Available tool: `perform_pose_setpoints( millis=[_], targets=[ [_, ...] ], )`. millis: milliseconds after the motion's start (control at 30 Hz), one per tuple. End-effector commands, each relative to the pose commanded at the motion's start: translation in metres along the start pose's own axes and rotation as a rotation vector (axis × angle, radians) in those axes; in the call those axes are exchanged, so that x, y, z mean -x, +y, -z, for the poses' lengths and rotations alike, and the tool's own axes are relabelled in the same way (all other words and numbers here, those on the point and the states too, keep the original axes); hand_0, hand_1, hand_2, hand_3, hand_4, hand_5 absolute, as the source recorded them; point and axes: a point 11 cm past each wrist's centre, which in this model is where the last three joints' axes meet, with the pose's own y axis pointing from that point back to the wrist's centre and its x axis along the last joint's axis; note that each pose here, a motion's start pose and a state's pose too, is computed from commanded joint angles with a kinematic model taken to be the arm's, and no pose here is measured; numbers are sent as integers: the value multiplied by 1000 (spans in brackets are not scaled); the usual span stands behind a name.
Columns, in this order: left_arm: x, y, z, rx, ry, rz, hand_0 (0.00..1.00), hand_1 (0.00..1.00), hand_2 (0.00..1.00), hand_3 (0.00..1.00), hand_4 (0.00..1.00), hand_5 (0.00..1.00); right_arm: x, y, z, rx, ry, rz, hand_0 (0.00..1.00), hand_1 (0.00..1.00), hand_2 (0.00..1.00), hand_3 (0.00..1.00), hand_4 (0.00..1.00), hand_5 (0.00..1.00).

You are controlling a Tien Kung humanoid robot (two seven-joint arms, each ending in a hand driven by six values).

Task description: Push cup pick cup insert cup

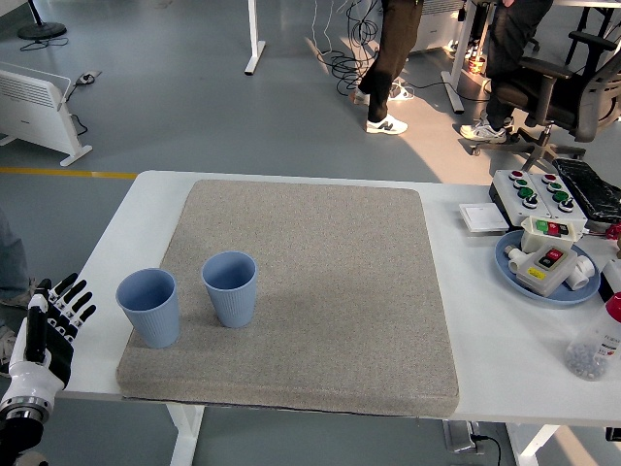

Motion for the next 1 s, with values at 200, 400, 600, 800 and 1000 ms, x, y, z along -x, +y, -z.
perform_pose_setpoints(
  millis=[200, 400, 600, 800, 1000],
  targets=[
    [-16, 9, -10, 89, -79, -93, 536, 635, 619, 603, 569, 998, 0, 0, -1, 3, 3, 0, 523, 544, 623, 568, 120, 454],
    [-33, 20, -15, 150, -137, -177, 349, 472, 471, 454, 559, 998, 0, 0, -3, 5, 5, 0, 523, 544, 623, 567, 119, 453],
    [-30, 36, -8, 163, -243, -137, 274, 409, 419, 392, 566, 998, 0, 0, -3, 6, 9, 1, 523, 544, 623, 568, 119, 455],
    [-5, 50, 13, 135, -361, 17, 281, 413, 421, 390, 569, 998, 0, 0, -3, 5, 10, 2, 523, 544, 623, 567, 119, 457],
    [21, 59, 30, 123, -459, 157, 393, 462, 459, 422, 563, 998, -1, 0, 0, 0, 3, 0, 523, 544, 623, 567, 118, 455]
  ],
)
